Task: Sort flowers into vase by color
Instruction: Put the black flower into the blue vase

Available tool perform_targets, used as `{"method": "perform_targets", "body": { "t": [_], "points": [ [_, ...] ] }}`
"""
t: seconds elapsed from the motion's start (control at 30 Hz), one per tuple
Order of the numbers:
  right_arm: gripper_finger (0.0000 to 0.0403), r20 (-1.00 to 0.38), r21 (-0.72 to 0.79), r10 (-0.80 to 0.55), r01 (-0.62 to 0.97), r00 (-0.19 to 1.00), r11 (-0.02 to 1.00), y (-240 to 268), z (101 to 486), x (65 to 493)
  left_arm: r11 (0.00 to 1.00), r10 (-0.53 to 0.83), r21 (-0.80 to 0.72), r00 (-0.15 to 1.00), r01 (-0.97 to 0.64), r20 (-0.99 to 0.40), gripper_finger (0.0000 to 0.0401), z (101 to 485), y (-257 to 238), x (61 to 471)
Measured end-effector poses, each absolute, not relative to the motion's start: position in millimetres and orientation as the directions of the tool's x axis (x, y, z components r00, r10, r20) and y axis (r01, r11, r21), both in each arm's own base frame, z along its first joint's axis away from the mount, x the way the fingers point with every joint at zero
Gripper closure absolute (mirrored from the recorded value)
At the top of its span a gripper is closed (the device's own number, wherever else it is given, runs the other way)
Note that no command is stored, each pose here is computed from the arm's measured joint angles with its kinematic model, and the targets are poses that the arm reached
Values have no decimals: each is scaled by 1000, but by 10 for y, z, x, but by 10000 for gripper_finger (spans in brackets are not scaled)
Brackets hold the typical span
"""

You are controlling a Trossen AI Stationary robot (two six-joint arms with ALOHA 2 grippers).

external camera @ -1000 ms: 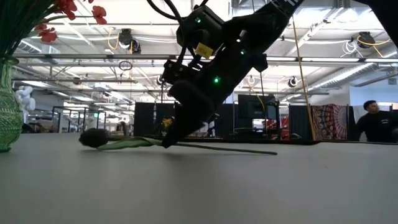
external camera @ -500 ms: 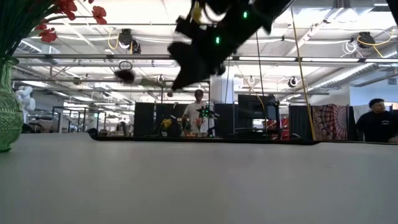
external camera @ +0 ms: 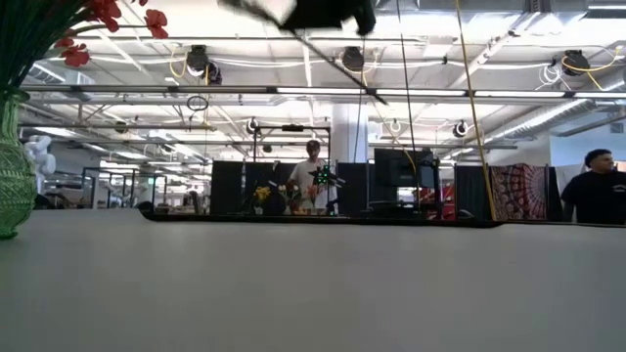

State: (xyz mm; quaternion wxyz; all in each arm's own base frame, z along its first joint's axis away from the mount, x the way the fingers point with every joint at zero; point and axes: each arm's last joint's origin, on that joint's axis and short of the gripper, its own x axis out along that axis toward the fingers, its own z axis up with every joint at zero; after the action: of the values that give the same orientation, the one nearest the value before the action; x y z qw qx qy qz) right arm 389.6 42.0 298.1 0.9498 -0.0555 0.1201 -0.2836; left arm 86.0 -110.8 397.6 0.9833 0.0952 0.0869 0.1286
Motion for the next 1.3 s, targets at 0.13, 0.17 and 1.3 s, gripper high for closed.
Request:
{"method": "perform_targets", "body": {
  "t": [0.13, 0.17, 1.3],
  "points": [
    [403, -53, -177, -493, 478, 868, 860, 622, 3155, 3901, 951, 265, 201, 954, -235, -139, 237, 3998, -1126, 869],
    [403, -19, -174, -473, 463, 881, 869, 665, 3195, 3899, 952, 264, 198, 954, -235, -139, 237, 4001, -1128, 870],
    [402, 343, -226, 93, -14, 935, 974, 1004, 3330, 3991, 978, 96, 195, 991, -76, -92, 237, 4129, -1437, 1885]
  ]
}}
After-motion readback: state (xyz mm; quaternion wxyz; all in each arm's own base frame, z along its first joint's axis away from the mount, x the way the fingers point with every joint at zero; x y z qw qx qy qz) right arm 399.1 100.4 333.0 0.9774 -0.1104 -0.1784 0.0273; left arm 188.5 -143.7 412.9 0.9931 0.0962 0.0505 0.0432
